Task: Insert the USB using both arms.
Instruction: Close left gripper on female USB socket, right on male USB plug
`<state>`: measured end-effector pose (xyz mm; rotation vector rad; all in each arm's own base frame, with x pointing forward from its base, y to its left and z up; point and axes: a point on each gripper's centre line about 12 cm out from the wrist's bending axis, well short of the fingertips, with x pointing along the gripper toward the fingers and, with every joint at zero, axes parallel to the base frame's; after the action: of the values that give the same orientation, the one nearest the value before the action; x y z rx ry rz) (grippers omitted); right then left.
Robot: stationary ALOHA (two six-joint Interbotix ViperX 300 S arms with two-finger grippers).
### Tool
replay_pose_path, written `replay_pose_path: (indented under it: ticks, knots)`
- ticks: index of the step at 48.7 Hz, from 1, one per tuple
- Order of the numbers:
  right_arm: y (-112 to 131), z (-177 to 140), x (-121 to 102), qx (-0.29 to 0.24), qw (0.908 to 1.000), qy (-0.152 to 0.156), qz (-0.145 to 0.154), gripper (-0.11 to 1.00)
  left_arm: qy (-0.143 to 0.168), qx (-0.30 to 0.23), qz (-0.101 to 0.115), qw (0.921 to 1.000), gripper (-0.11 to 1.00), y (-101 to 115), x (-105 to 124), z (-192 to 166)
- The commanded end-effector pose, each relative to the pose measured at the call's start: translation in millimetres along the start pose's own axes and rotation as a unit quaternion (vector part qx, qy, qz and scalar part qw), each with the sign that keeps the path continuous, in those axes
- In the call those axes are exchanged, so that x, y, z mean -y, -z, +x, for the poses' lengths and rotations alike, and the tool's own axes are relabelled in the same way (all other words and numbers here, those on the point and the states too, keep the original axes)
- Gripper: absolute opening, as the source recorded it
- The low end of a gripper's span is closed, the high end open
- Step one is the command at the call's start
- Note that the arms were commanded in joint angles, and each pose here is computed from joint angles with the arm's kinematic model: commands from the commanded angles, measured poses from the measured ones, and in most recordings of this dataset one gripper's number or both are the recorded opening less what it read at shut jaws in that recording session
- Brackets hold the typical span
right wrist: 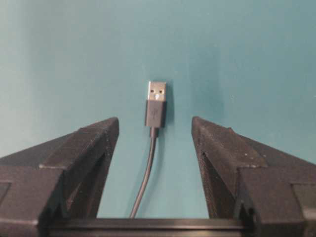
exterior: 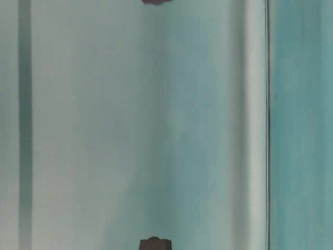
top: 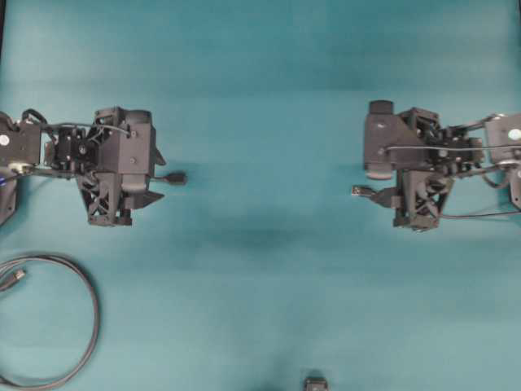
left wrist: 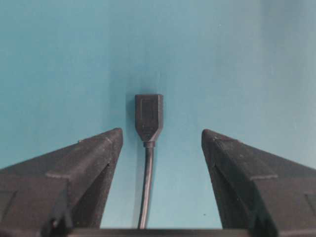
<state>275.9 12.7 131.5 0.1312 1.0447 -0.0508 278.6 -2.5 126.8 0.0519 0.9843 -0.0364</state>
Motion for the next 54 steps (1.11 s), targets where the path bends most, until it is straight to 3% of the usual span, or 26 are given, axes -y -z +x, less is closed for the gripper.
replay_pose_path:
  ticks: [1, 15, 32, 54]
  knots:
    - [-10.4, 3.6, -2.6, -0.002, 1.0000, 0.000, -0.001, 0.63, -0.002, 0.012, 0.007, 0.9999, 0.76, -7.0, -1.8, -2.1]
    - [-4.2, 22.3, -1.6, -0.056, 0.9984, 0.010, 0.002, 0.62, -0.004, 0.004, 0.003, 1.0000, 0.75, -6.3, -3.9, 1.2]
    - [0.6, 25.4, -0.8, -0.061, 0.9967, 0.014, 0.051, 0.41, -0.004, 0.004, 0.004, 1.0000, 0.75, -6.5, -4.0, 2.9]
    - [9.2, 27.6, -9.4, -0.059, 0.9975, 0.005, 0.038, 0.42, -0.005, 0.004, 0.004, 1.0000, 0.75, -5.9, -5.2, 3.0]
